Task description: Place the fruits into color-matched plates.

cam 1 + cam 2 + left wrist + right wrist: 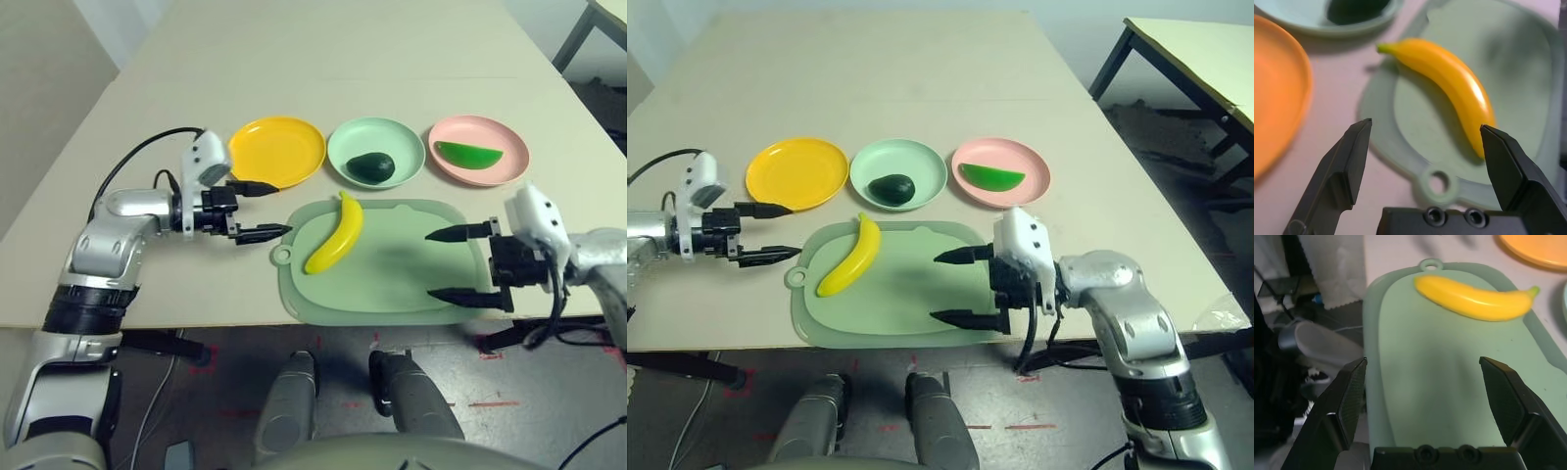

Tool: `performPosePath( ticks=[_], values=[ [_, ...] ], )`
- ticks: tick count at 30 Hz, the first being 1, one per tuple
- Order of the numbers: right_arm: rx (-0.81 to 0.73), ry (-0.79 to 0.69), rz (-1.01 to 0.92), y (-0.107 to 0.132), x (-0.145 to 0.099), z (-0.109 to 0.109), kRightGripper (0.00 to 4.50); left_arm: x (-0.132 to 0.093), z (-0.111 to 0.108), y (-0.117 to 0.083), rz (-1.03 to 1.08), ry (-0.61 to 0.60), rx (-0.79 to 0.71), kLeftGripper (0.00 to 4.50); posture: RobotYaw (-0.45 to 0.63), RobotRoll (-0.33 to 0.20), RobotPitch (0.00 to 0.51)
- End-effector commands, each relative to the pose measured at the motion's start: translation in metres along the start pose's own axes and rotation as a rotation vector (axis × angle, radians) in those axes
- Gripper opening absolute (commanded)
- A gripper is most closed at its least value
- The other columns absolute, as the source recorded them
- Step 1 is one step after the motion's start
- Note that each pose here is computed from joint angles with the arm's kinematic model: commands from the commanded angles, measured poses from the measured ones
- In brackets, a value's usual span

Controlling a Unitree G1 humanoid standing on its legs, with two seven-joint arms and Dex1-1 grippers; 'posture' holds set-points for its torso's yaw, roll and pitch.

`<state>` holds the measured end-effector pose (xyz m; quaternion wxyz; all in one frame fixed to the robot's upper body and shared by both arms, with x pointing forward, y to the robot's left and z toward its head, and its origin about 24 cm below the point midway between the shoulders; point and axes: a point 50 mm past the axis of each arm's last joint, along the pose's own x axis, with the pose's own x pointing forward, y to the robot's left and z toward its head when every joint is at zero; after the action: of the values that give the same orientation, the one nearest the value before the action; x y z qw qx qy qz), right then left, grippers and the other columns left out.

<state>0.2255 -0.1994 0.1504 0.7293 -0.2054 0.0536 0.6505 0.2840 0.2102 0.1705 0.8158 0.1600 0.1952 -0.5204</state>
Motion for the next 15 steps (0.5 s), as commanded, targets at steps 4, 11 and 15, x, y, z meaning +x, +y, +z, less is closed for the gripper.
performPosePath(
  ticks=[4,11,15],
  values=[
    [-0.049,-0.017,-0.006,0.003,0.001,0.004,4.48,0.008,0.027,-0.013,0.045,0.132,-0.001,4.50,0.00,0.000,0.199],
    [-0.061,-0.044,-0.030,-0.001,0.007,0.009,4.48,0.026,0.052,-0.028,0.052,0.164,-0.045,4.50,-0.02,0.000,0.200],
    [-0.075,-0.057,-0.042,-0.001,0.011,0.013,4.48,0.033,0.057,-0.028,0.087,0.230,-0.067,4.50,-0.04,0.000,0.201]
  ],
)
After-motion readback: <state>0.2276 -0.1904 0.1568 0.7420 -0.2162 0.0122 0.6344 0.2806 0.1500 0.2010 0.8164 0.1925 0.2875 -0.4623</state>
